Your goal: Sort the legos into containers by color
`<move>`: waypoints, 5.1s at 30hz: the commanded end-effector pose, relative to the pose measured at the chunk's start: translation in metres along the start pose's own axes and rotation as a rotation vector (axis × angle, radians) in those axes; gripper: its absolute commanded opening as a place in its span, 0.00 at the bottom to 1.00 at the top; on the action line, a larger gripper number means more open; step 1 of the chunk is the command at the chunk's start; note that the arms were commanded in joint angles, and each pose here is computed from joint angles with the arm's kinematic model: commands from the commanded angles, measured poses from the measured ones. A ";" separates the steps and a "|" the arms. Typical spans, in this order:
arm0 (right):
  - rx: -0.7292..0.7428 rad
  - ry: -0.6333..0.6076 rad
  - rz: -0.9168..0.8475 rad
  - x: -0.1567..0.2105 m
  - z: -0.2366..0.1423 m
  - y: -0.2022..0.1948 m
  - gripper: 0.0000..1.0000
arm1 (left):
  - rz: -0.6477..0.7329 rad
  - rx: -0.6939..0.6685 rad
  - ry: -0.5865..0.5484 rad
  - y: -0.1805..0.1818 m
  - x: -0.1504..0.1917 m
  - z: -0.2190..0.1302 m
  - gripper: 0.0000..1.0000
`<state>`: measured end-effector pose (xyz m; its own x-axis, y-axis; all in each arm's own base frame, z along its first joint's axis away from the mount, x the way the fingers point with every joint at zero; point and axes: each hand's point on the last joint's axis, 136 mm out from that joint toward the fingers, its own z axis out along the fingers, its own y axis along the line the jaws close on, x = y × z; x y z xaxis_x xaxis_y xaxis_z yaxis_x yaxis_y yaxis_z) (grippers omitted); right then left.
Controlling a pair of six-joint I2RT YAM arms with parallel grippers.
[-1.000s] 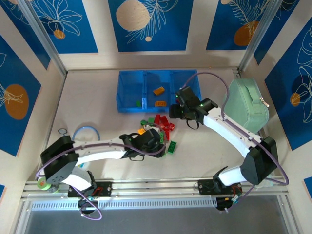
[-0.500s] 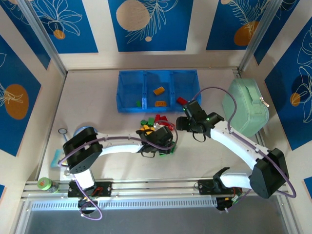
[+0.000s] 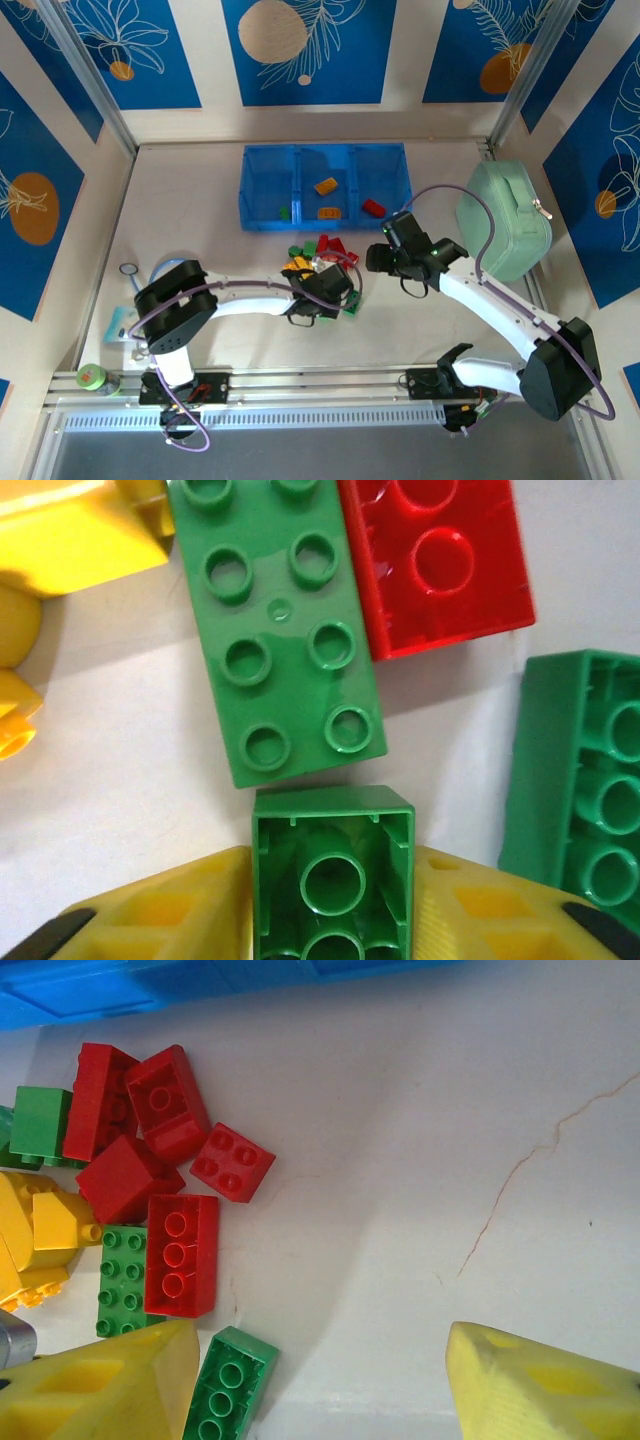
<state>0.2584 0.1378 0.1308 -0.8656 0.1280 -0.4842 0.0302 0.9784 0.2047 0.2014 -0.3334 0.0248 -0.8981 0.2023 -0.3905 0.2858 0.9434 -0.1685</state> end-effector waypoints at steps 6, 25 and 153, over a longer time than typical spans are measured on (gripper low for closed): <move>-0.006 -0.005 0.033 0.004 -0.006 -0.005 0.65 | 0.028 -0.045 -0.062 0.011 -0.012 -0.030 0.28; -0.061 0.085 0.051 0.035 0.002 0.000 0.66 | -0.187 -0.126 -0.357 0.165 -0.216 -0.101 0.30; -0.196 0.098 0.242 0.053 0.000 -0.016 0.74 | 0.007 -0.009 -0.310 0.073 -0.147 -0.087 0.73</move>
<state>0.2046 0.1245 0.0951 -0.8988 0.3148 -0.3051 0.1557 0.8798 0.4492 0.3468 -0.2576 0.1609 -0.7447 0.0932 -0.6609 0.2694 0.9479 -0.1699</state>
